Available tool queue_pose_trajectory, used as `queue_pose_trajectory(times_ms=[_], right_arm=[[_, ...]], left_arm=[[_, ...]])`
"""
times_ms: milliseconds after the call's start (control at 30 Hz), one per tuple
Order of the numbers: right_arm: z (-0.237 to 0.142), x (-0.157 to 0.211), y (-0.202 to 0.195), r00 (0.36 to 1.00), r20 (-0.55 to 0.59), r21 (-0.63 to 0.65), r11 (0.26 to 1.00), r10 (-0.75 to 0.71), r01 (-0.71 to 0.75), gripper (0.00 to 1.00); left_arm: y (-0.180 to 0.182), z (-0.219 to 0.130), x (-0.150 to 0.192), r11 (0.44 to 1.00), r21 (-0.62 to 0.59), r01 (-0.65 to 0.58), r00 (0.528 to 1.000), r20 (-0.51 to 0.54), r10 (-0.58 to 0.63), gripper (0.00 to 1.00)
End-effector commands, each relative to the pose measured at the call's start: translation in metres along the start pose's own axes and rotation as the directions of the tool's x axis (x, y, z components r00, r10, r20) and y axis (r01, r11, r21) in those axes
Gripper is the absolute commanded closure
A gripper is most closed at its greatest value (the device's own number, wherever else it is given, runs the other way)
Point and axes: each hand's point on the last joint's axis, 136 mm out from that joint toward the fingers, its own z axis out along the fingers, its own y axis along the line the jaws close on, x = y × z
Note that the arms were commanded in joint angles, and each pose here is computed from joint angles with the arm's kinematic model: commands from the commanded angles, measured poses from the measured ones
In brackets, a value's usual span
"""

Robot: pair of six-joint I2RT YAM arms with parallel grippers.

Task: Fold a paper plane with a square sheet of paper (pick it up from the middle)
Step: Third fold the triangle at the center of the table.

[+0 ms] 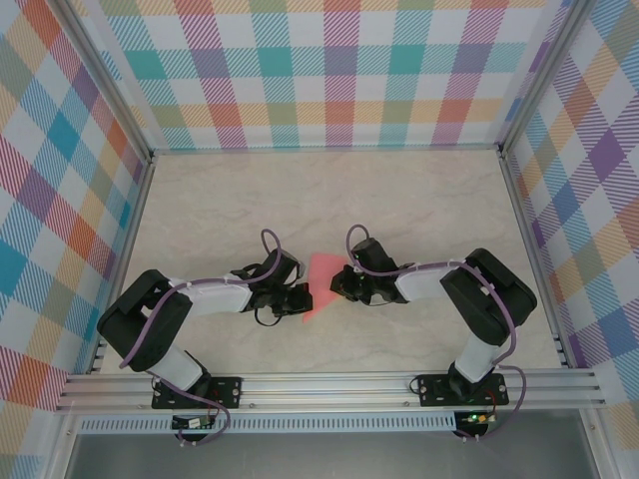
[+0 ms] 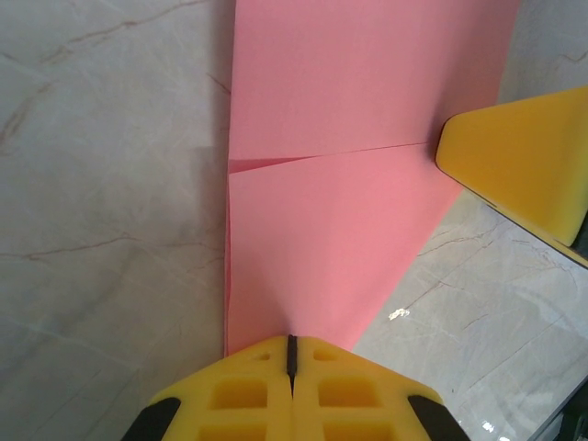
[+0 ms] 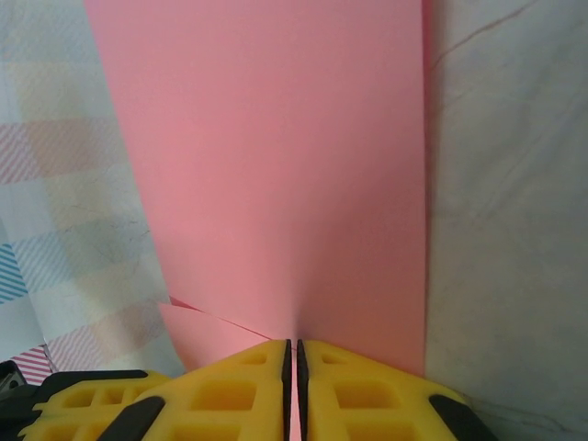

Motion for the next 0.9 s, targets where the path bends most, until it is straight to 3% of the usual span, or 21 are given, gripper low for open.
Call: queue_pose_trajectory(times_ms=[0, 400, 567, 867], right_arm=[[0.002, 0.008, -0.033, 0.999, -0.003, 0.108, 0.993, 0.048, -0.047, 0.86], [-0.036, -0.014, -0.035, 0.992, 0.104, 0.138, 0.987, 0.07, -0.084, 0.76], [-0.058, -0.018, -0.032, 0.986, 0.155, 0.155, 0.984, 0.061, -0.085, 0.64], [-0.057, -0.015, -0.014, 0.992, 0.116, 0.09, 0.994, 0.058, -0.068, 0.52]], left_arm=[[0.048, -0.001, 0.032, 0.982, -0.185, 0.03, 0.995, -0.09, -0.047, 0.99], [0.044, -0.005, 0.029, 0.984, -0.179, 0.015, 0.996, -0.081, -0.03, 0.98], [0.03, -0.008, 0.022, 0.99, -0.14, 0.005, 0.997, -0.071, -0.015, 0.96], [-0.008, -0.043, -0.009, 0.995, -0.088, -0.034, 0.998, 0.042, 0.038, 0.88]])
